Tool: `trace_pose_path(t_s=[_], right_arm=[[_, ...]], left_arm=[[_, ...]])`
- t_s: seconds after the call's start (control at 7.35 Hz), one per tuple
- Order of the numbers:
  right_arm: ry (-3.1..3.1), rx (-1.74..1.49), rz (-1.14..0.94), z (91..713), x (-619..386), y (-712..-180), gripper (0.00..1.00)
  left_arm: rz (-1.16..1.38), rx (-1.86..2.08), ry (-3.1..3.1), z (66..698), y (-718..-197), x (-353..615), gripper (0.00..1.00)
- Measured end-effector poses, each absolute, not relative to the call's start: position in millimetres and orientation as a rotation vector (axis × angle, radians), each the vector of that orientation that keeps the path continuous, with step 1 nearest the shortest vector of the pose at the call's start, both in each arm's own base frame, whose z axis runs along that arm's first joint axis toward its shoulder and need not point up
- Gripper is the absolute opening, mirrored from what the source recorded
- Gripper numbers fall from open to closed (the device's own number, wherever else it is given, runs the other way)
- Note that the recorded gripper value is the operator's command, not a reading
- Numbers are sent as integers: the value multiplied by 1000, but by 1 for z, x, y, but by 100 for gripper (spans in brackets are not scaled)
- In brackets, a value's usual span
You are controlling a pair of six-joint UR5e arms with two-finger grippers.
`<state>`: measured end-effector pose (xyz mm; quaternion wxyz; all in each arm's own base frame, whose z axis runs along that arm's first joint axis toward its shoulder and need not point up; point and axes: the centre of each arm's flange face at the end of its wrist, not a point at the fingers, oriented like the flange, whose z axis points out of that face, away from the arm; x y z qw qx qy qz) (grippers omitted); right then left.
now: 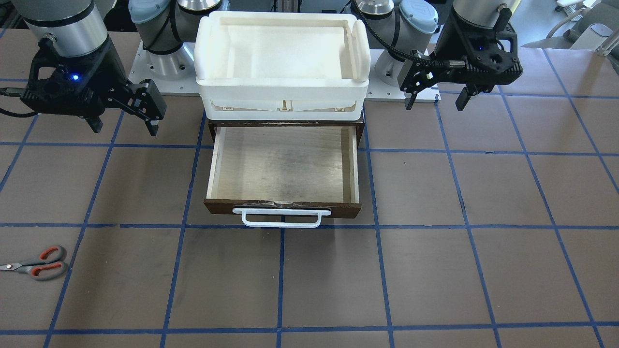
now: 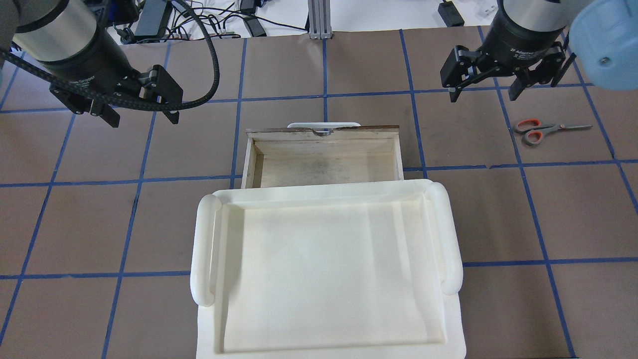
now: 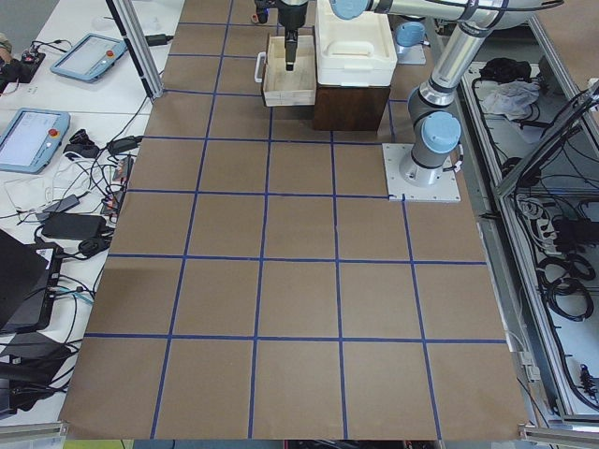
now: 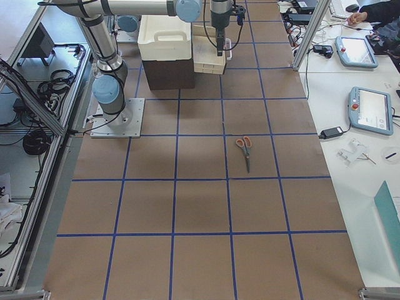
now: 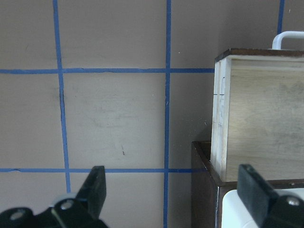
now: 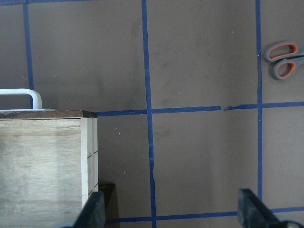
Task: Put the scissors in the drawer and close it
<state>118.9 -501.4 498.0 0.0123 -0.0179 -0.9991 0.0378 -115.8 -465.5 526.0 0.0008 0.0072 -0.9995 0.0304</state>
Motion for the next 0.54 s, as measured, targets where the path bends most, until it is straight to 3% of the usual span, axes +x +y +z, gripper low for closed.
trace_pose_path(t_s=[0.54], right_arm=[[-3113, -39, 113, 495, 116, -504, 100]], left_arm=[[95, 23, -3138, 526, -465, -116, 100]])
